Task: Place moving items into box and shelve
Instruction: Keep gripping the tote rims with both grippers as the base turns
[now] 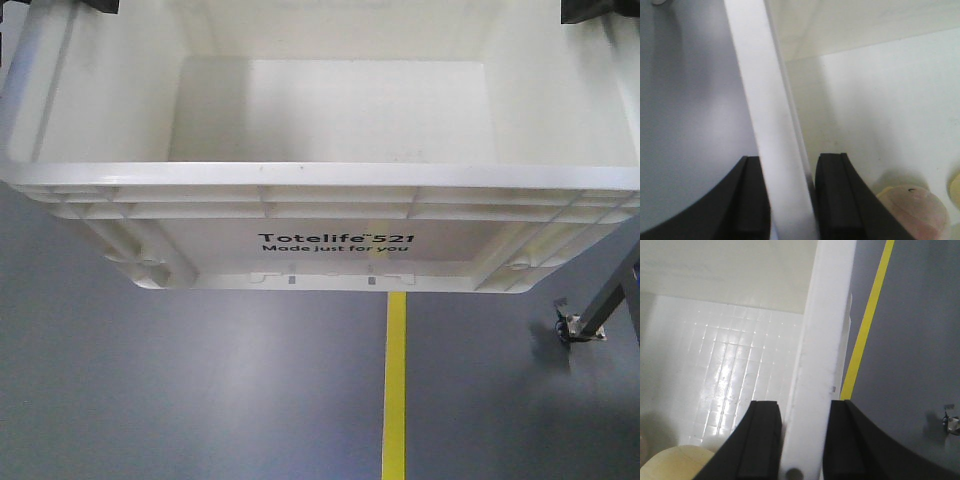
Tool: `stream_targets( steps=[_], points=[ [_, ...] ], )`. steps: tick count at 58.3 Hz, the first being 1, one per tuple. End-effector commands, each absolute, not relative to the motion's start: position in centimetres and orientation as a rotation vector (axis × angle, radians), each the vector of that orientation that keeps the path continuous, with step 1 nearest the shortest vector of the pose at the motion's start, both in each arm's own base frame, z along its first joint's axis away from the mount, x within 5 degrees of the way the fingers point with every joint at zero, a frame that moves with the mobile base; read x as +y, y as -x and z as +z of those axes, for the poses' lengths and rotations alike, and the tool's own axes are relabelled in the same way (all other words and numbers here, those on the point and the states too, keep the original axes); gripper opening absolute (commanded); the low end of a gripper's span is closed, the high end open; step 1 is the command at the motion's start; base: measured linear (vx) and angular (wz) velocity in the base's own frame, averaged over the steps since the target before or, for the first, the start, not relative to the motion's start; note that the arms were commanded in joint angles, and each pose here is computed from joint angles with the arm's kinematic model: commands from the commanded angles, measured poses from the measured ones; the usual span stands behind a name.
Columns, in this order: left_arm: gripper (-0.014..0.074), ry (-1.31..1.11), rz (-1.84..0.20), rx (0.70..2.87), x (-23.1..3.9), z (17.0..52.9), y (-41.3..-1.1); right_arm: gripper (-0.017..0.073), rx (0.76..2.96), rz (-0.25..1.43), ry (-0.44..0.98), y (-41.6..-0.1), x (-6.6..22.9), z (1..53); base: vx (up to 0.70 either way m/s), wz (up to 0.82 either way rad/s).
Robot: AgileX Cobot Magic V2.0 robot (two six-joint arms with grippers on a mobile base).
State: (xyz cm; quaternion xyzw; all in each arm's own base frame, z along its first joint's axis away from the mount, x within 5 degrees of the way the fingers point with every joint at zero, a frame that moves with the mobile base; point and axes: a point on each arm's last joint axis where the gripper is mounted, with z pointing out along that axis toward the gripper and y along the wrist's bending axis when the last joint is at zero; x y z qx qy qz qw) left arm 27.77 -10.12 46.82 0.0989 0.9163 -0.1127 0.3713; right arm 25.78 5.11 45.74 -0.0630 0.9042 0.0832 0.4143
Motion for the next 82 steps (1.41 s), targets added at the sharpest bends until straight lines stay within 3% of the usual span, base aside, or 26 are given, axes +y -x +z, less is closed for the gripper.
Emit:
stream_targets(
  steps=[1,82],
  points=[
    [-0.0001,-0.264,-0.325,2.121,-9.89,50.39,-26.43,-0.0004,2.038,0.231,0.149,-24.62,4.89,49.29,0.61,-0.25],
    [-0.0001,-0.264,-0.324,2.121,-9.88,50.39,-26.43,-0.0004,2.040,0.235,0.149,-24.70,4.93,49.23,0.63,-0.20]
  ],
)
